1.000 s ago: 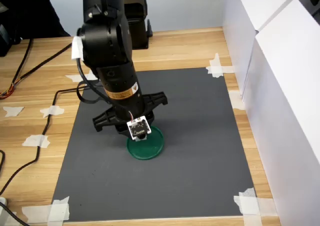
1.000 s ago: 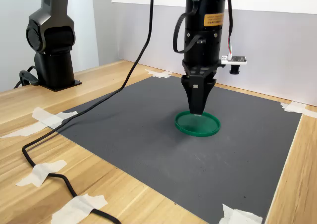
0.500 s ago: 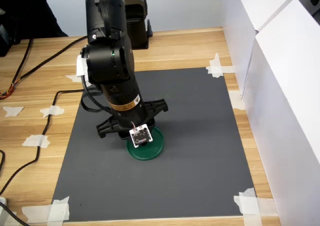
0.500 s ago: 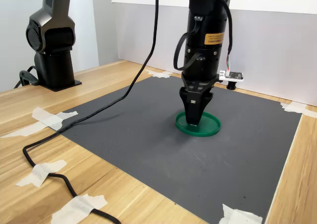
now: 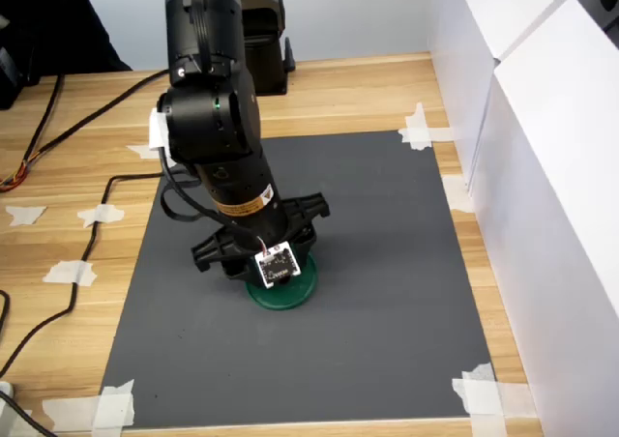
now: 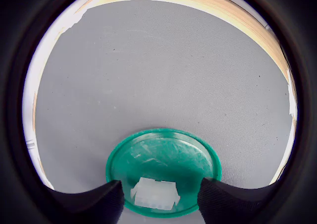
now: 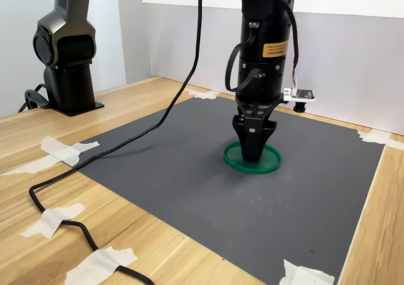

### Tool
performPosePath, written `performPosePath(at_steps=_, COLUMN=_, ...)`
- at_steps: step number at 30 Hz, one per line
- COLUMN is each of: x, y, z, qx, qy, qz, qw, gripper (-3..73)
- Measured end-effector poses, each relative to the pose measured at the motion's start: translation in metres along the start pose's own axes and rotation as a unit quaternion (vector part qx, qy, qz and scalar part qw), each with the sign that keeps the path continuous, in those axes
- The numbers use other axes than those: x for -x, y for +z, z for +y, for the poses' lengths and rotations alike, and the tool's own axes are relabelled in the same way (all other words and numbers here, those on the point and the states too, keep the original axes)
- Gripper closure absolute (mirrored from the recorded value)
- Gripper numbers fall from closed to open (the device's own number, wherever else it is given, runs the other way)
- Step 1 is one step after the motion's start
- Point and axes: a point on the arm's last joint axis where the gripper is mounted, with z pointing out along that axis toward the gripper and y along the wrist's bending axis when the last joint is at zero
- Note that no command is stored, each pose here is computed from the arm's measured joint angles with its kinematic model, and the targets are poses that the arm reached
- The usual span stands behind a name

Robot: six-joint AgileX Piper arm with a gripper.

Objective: Grasp a white terminal and put it on the green lid.

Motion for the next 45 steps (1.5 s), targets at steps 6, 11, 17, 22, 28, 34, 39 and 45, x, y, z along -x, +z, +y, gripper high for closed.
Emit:
performPosePath(at_steps=6, x=0.000, y=-0.050, z=0.005, qx=-0.016, qy=0.000, qz=-0.062, qw=0.998, gripper=3.4)
performPosePath(at_steps=11, x=-0.017, y=-0.106, z=0.017, qx=-0.034, qy=0.002, qz=-0.149, qw=0.988, gripper=11.6)
performPosePath(at_steps=17, x=-0.071, y=-0.139, z=0.039, qx=-0.042, qy=0.025, qz=-0.217, qw=0.975, gripper=43.5)
performPosePath(at_steps=22, x=-0.120, y=-0.150, z=0.055, qx=-0.046, qy=0.079, qz=-0.276, qw=0.957, gripper=67.6)
performPosePath(at_steps=28, x=-0.181, y=-0.154, z=0.054, qx=-0.082, qy=0.169, qz=-0.366, qw=0.911, gripper=70.8)
performPosePath(at_steps=34, x=-0.226, y=-0.150, z=0.056, qx=-0.161, qy=0.158, qz=-0.451, qw=0.863, gripper=71.1)
performPosePath(at_steps=39, x=-0.254, y=-0.129, z=0.068, qx=-0.174, qy=0.146, qz=-0.461, qw=0.858, gripper=71.1)
performPosePath(at_steps=45, x=-0.289, y=-0.109, z=0.084, qx=-0.183, qy=0.140, qz=-0.494, qw=0.838, gripper=71.1)
